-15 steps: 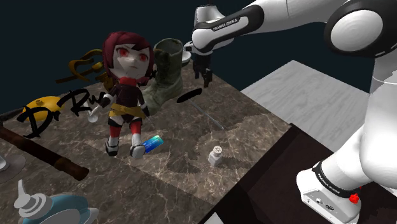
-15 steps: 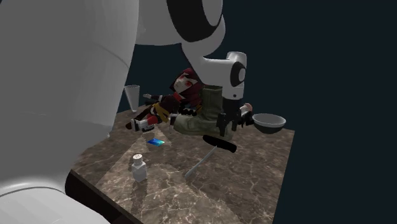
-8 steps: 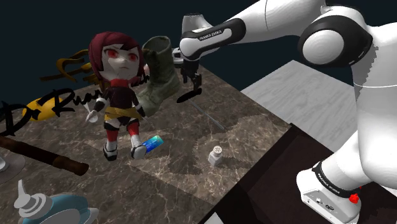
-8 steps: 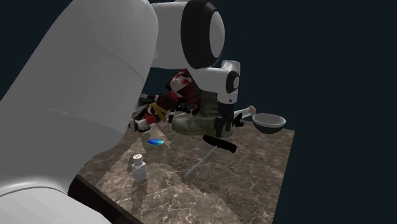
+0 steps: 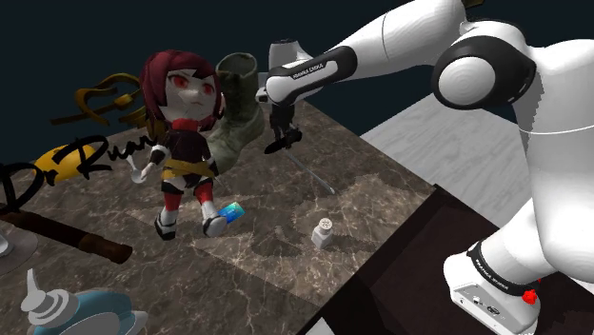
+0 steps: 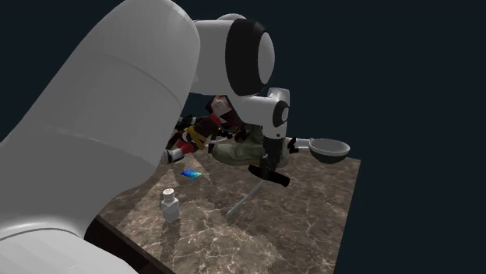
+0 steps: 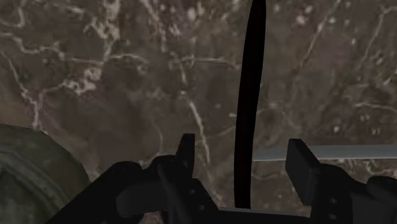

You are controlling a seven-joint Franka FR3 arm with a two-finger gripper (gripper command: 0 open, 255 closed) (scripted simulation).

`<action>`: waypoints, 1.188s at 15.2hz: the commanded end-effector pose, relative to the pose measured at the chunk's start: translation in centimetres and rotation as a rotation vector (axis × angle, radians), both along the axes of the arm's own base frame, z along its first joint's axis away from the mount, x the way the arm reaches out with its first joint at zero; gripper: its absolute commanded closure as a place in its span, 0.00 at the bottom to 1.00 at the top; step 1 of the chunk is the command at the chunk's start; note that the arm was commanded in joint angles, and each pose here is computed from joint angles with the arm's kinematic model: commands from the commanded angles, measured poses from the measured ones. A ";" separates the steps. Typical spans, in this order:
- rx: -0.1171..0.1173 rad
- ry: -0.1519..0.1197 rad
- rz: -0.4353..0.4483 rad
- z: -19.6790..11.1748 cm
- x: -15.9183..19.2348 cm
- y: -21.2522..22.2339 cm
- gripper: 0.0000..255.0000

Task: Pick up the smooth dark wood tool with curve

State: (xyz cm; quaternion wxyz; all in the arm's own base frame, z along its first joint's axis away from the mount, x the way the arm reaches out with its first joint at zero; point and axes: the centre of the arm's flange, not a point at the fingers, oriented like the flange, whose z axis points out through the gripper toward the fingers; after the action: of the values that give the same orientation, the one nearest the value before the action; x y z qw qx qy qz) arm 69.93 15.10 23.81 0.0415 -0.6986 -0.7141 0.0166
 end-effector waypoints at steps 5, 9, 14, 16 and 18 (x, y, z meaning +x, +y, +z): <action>0.000 0.002 0.002 -0.2 -0.1 0.2 1.00; 0.000 0.002 0.002 -0.1 -0.1 0.0 1.00; 0.000 0.002 0.002 2.5 -0.1 0.0 1.00; 0.000 0.002 0.002 3.6 -0.1 0.0 1.00; 0.000 0.002 0.002 4.6 -0.1 0.0 1.00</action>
State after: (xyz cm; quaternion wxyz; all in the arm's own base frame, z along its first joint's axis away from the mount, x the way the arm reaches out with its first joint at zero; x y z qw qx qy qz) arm 69.79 15.01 27.83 0.0424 -0.6980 -0.7147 0.0177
